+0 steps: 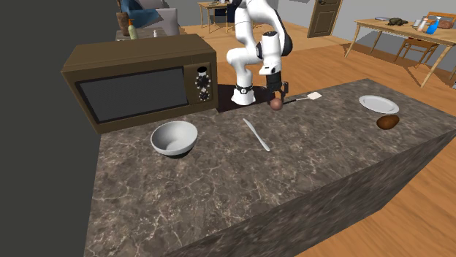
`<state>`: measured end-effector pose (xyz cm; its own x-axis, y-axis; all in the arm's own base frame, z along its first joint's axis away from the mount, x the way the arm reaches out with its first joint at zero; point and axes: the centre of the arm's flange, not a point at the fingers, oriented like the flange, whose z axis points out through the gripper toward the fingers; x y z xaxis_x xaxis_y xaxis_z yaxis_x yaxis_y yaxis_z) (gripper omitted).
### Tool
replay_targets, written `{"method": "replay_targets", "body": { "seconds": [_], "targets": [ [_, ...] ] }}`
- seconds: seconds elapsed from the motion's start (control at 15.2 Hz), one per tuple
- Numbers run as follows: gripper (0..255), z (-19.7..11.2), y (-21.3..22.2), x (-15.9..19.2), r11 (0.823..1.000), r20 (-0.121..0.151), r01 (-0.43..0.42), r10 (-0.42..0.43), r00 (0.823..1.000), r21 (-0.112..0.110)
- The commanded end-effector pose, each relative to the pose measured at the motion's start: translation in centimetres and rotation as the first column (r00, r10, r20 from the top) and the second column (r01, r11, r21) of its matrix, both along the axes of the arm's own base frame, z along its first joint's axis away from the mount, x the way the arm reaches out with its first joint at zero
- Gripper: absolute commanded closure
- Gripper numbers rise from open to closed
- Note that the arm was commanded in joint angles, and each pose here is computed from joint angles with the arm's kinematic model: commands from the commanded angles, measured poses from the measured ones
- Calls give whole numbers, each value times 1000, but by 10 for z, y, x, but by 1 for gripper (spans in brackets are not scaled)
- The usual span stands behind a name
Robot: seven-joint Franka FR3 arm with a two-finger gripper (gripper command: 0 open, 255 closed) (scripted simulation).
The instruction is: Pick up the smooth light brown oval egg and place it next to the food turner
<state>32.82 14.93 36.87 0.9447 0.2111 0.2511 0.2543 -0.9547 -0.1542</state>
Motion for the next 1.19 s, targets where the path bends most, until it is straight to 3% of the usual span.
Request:
{"method": "replay_targets", "body": {
  "seconds": [0.0,0.33,0.86,0.92,1.12],
  "targets": [
    [255,-11,1,1,1000,1,0,0,1000,0],
    [255,-38,1,1,1000,1,0,0,1000,0],
    [255,-38,1,1,1000,1,0,0,1000,0],
    [0,-38,1,1,1000,1,0,0,1000,0],
    [0,-38,1,1,1000,1,0,0,1000,0]
  ]
}}
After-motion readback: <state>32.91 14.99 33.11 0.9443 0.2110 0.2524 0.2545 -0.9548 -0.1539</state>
